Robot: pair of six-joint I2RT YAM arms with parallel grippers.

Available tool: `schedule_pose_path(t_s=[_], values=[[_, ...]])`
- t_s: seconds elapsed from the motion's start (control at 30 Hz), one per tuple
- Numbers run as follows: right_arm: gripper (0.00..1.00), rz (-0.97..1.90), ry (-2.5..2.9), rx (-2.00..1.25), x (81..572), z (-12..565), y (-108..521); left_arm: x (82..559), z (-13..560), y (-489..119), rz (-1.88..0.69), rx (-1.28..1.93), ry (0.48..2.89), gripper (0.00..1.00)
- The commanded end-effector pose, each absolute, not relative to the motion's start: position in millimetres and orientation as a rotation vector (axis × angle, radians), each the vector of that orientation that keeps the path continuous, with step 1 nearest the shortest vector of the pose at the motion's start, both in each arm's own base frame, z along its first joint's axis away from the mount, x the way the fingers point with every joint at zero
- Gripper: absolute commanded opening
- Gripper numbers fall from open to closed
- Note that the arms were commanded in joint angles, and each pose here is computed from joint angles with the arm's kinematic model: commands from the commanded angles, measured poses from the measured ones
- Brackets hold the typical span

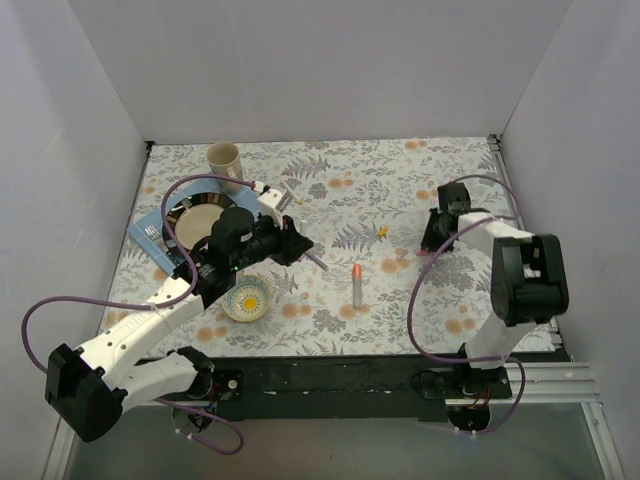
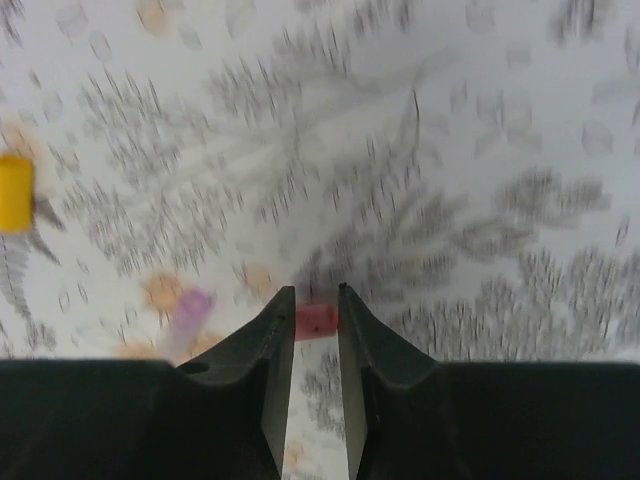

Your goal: Insert the pens into the pen caps

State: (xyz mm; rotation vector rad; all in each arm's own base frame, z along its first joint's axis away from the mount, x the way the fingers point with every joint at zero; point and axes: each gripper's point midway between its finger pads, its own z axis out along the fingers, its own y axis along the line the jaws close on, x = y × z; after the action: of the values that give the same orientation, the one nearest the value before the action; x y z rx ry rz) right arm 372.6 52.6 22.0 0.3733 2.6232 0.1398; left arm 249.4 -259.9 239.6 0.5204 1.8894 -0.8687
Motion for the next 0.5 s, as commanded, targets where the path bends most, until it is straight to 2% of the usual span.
schedule_pose_path(t_s=[0.0,0.07,0.17,0.3,0.47], values=[[0.31,0.319,2.594,0.664,313.3,24.6,71.5,244.6,252.1,-258.6,-0.887,0.523,1.844,0.0],[0.31,0.34,2.589,0.762,282.3,23.4,73.1,242.7,254.7,-259.0,-0.897,0.523,1.836,0.0],[0.33,0.442,2.548,0.709,260.1,35.1,91.0,240.7,258.2,-259.2,-0.908,0.525,1.824,0.0],[0.36,0.303,2.451,0.519,269.3,65.1,69.3,239.1,262.4,-259.0,-0.916,0.526,1.811,0.0],[0.37,0.236,2.427,-0.2,284.6,97.6,73.1,235.9,263.9,-260.2,-0.932,0.535,1.805,0.0]])
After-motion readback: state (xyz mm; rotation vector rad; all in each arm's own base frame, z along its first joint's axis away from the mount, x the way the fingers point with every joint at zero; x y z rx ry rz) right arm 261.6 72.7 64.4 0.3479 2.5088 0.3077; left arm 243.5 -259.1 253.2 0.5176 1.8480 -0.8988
